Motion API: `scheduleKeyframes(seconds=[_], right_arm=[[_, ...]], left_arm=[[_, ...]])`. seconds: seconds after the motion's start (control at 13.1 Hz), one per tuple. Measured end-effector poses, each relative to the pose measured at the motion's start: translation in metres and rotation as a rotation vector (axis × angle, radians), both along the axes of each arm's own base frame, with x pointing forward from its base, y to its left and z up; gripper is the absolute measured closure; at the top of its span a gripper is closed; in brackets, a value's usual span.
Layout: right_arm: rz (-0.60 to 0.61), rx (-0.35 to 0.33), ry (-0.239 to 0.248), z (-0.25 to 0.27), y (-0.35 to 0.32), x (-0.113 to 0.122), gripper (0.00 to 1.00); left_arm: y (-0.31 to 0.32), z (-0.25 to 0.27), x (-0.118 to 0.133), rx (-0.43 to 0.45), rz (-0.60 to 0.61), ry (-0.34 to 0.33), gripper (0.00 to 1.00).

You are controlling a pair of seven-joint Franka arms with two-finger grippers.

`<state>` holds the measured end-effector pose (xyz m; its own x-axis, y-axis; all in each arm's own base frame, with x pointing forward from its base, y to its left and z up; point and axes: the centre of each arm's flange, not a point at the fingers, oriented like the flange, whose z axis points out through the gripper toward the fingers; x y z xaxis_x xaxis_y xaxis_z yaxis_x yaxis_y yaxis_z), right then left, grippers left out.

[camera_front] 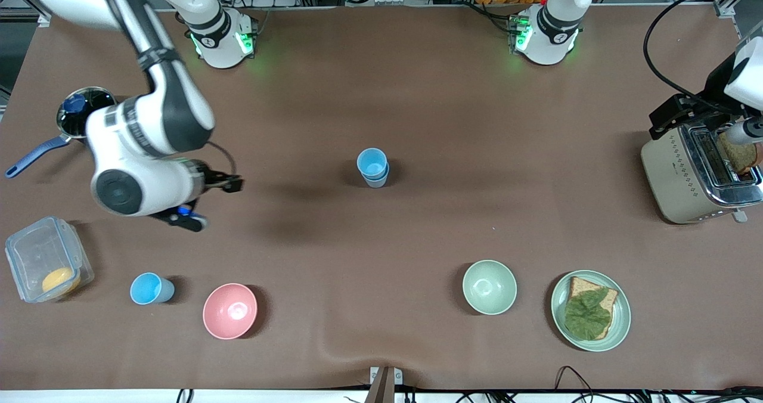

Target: Stack blue cups with both arms

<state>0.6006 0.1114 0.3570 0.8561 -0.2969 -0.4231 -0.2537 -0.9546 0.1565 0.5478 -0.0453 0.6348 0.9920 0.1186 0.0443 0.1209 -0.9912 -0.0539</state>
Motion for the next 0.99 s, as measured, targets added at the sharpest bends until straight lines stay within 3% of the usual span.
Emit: scheduleKeyframes(seconds=[0.08, 0.31, 0.46, 0.69, 0.84, 0.99], right_arm=[[0.026, 0.02, -0.022, -0.006, -0.014, -0.004, 0.0], [0.151, 0.057, -0.184, -0.017, -0.019, -0.045, 0.0], [0.254, 0.094, -0.225, -0.012, -0.055, -0.069, 0.0], [0.37, 0.135, -0.299, 0.028, -0.13, -0.073, 0.0], [0.43, 0.128, -0.357, 0.067, -0.137, -0.074, 0.0], [0.446, 0.133, -0.376, 0.11, -0.125, -0.075, 0.0]], left_arm=[[0.0, 0.0, 0.0, 0.0, -0.002, 0.003, 0.0], [-0.001, 0.0, 0.0, -0.011, -0.041, 0.01, 0.0], [-0.003, -0.001, 0.0, -0.023, -0.042, 0.012, 0.0], [-0.003, -0.001, 0.0, -0.024, -0.042, 0.013, 0.0], [-0.002, -0.002, 0.001, -0.024, -0.047, 0.017, 0.0], [0.0, -0.004, 0.001, -0.024, -0.049, 0.023, 0.0]])
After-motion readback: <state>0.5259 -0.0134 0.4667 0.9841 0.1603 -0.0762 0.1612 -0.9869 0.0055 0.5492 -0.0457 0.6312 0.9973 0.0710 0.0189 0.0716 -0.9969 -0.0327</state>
